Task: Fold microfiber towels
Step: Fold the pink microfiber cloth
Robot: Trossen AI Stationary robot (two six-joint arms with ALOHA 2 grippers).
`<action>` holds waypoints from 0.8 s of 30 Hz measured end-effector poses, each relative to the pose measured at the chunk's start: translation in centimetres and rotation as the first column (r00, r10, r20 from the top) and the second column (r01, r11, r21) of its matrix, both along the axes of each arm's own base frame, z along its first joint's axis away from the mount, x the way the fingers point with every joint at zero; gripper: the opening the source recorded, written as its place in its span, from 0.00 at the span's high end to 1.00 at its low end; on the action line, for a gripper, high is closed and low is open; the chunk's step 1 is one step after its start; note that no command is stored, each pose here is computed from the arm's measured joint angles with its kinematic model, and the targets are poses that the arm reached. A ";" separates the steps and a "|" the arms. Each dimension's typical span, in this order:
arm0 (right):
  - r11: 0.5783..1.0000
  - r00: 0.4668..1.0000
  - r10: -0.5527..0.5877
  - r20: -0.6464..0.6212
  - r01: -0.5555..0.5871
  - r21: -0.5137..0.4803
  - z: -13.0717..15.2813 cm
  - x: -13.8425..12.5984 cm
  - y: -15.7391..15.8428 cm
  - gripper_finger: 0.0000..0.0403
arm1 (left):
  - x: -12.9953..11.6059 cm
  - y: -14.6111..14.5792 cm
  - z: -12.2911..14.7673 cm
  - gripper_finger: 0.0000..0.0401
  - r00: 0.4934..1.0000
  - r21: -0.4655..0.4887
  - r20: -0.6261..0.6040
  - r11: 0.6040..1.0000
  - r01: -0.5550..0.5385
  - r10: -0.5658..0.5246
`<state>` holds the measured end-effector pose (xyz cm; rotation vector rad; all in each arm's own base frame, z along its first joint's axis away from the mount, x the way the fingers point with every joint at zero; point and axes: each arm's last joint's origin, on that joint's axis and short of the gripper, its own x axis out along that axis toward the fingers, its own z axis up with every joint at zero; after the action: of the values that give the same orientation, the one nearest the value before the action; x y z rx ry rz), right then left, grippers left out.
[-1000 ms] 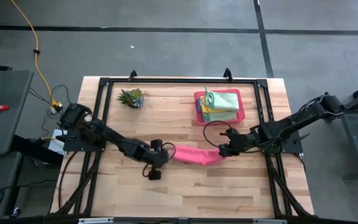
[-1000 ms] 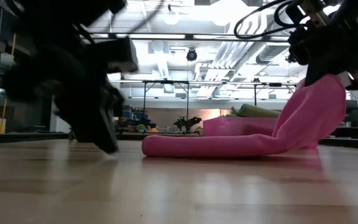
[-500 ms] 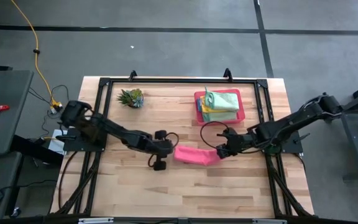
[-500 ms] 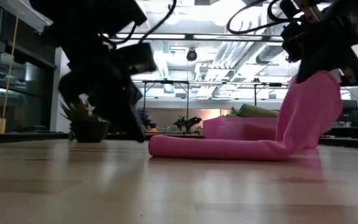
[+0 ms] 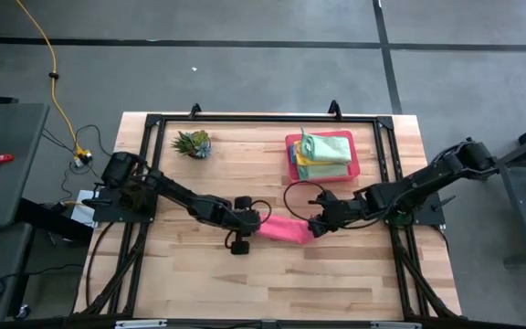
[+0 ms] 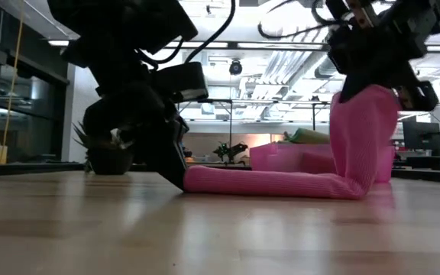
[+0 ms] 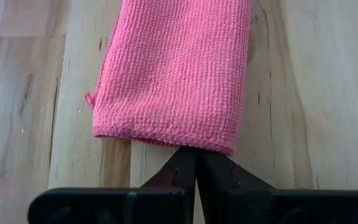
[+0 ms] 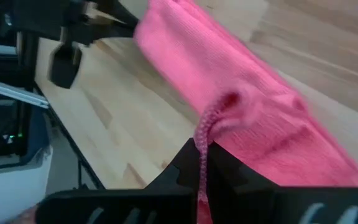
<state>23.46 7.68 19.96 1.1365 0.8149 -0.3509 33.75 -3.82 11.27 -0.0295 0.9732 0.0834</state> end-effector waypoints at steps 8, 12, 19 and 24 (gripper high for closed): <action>1.000 1.000 -0.023 -0.001 0.023 -0.007 0.7 3.3 0.3 1.00 | 0.3 -0.3 0.1 1.00 1.000 -0.013 0.011 1.000 0.008 -0.008; 0.998 0.998 -0.063 -0.009 0.063 0.022 0.3 5.1 0.6 1.00 | 0.6 -0.4 0.2 1.00 1.000 -0.029 0.030 1.000 0.006 -0.006; 0.990 0.991 -0.131 -0.009 0.132 0.055 -1.2 7.8 0.8 1.00 | 0.9 -0.5 0.4 1.00 0.998 -0.059 0.065 0.998 -0.017 0.021; 0.987 0.988 -0.151 0.035 0.148 0.068 -2.2 9.5 0.9 1.00 | 1.0 -0.5 0.4 1.00 0.997 -0.059 0.076 0.998 -0.026 0.031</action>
<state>33.01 8.61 17.75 1.2660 0.7116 -0.4274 34.76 -4.35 11.69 -0.0989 0.8982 0.0799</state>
